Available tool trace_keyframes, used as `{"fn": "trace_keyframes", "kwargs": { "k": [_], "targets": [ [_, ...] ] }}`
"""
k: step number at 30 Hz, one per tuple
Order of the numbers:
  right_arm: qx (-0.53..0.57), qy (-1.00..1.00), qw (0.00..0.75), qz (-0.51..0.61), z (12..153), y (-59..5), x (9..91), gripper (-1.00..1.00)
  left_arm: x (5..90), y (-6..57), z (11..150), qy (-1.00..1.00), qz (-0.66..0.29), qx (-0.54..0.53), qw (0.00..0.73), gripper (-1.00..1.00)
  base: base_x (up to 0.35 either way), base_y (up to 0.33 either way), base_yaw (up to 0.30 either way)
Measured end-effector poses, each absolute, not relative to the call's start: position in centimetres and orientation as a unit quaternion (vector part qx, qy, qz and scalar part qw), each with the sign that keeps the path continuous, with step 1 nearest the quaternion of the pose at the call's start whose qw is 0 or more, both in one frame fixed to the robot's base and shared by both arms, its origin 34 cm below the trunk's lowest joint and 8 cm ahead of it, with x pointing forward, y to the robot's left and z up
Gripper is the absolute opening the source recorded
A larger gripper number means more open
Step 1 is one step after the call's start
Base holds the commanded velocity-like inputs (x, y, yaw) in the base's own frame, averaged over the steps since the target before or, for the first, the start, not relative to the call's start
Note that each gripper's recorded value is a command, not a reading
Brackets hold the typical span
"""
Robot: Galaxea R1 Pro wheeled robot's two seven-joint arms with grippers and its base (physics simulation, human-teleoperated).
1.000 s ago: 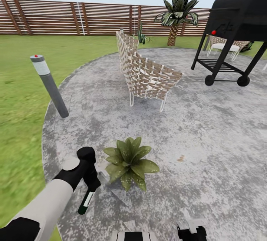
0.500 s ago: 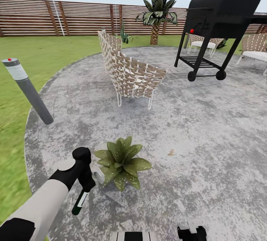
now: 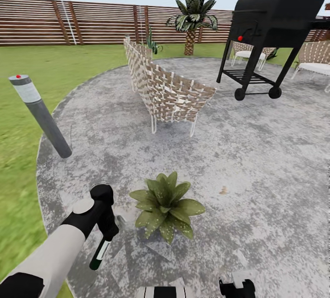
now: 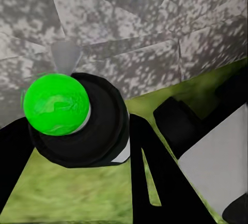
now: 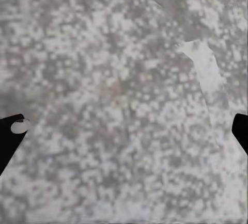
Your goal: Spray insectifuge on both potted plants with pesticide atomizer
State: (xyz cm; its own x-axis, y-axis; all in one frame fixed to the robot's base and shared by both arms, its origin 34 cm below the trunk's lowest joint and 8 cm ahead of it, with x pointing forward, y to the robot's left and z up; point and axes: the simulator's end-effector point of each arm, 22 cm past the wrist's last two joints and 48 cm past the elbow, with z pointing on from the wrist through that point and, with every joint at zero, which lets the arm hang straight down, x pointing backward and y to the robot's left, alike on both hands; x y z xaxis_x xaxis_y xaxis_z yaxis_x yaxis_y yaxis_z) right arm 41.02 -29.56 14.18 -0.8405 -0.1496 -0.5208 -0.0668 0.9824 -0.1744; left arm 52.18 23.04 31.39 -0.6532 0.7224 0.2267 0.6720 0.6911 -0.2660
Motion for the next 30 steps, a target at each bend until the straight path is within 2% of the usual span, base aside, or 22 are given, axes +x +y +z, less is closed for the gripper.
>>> {"fn": "trace_keyframes", "kwargs": {
  "k": [10,19,24,30],
  "targets": [
    [-0.056,0.956,0.278,-0.075,14.28,-29.57,41.15,1.00,51.94,23.21,31.35,-0.906,0.077,-0.385,0.161,-1.00,-0.139,0.289,-0.282],
    [-0.055,0.956,0.279,-0.074,14.29,-29.36,41.17,1.00,51.94,23.32,31.37,-0.906,0.076,-0.385,0.161,-1.00,-0.161,0.253,-0.031],
    [-0.055,0.956,0.279,-0.074,14.31,-29.43,41.17,1.00,51.95,23.21,31.40,-0.906,0.077,-0.384,0.160,-1.00,0.045,0.296,-0.151],
    [-0.055,0.956,0.279,-0.074,14.34,-29.48,41.18,1.00,51.99,22.99,31.45,-0.906,0.079,-0.385,0.158,-1.00,0.260,0.177,-0.287]
  ]
}}
